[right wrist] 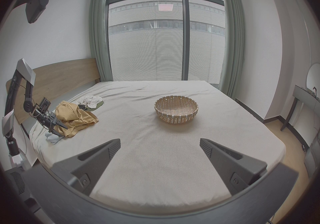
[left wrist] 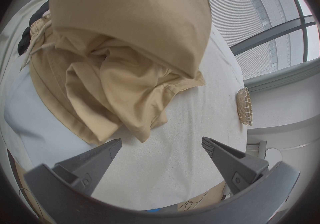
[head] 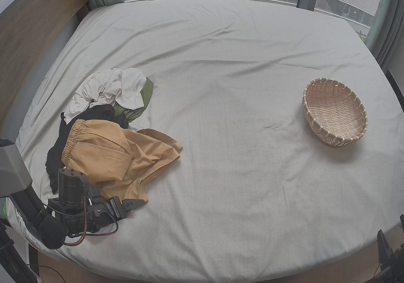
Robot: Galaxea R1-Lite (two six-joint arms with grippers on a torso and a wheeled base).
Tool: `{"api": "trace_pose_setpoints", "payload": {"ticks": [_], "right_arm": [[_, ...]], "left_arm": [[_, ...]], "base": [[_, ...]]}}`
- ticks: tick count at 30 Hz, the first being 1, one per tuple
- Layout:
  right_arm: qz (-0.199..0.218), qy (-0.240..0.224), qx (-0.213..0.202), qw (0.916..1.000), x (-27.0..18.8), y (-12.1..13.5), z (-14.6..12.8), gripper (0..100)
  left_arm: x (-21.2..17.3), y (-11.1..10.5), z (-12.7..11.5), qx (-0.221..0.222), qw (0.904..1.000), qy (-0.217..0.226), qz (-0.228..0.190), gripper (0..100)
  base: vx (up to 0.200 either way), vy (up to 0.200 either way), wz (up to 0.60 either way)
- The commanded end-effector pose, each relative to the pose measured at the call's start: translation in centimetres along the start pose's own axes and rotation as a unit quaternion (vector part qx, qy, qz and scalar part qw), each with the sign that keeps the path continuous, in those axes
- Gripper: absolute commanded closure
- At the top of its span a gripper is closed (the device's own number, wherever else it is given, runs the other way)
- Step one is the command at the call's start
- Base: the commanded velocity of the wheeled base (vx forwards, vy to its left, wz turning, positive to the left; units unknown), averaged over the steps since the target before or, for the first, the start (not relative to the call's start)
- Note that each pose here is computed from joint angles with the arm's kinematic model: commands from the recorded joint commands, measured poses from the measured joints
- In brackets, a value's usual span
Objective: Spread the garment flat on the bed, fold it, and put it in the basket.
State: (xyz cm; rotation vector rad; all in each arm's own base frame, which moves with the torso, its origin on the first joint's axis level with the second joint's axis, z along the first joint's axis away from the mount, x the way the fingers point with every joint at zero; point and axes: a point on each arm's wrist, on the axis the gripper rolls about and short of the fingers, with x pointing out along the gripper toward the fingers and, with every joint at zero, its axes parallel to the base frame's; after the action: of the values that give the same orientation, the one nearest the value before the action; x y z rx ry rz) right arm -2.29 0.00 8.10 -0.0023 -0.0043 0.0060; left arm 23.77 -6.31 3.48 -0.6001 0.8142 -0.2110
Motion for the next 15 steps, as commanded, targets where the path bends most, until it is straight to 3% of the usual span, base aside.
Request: {"api": "trace_pose_setpoints", "payload": {"ticks": [1, 15], "right_arm": [[0.0, 0.001, 0.0, 1.0, 0.0, 0.0, -0.5, 0], [0.0, 0.001, 0.0, 1.0, 0.0, 0.0, -0.5, 0]], "left_arm": [[0.7, 0.2, -0.4, 0.001, 0.9999, 0.01, 0.008, 0], [3.5, 0.3, -0.6, 0.0, 0.9988, -0.048, -0.005, 0]], "base": [[0.0, 0.0, 0.0], [0.0, 0.0, 0.0]]}}
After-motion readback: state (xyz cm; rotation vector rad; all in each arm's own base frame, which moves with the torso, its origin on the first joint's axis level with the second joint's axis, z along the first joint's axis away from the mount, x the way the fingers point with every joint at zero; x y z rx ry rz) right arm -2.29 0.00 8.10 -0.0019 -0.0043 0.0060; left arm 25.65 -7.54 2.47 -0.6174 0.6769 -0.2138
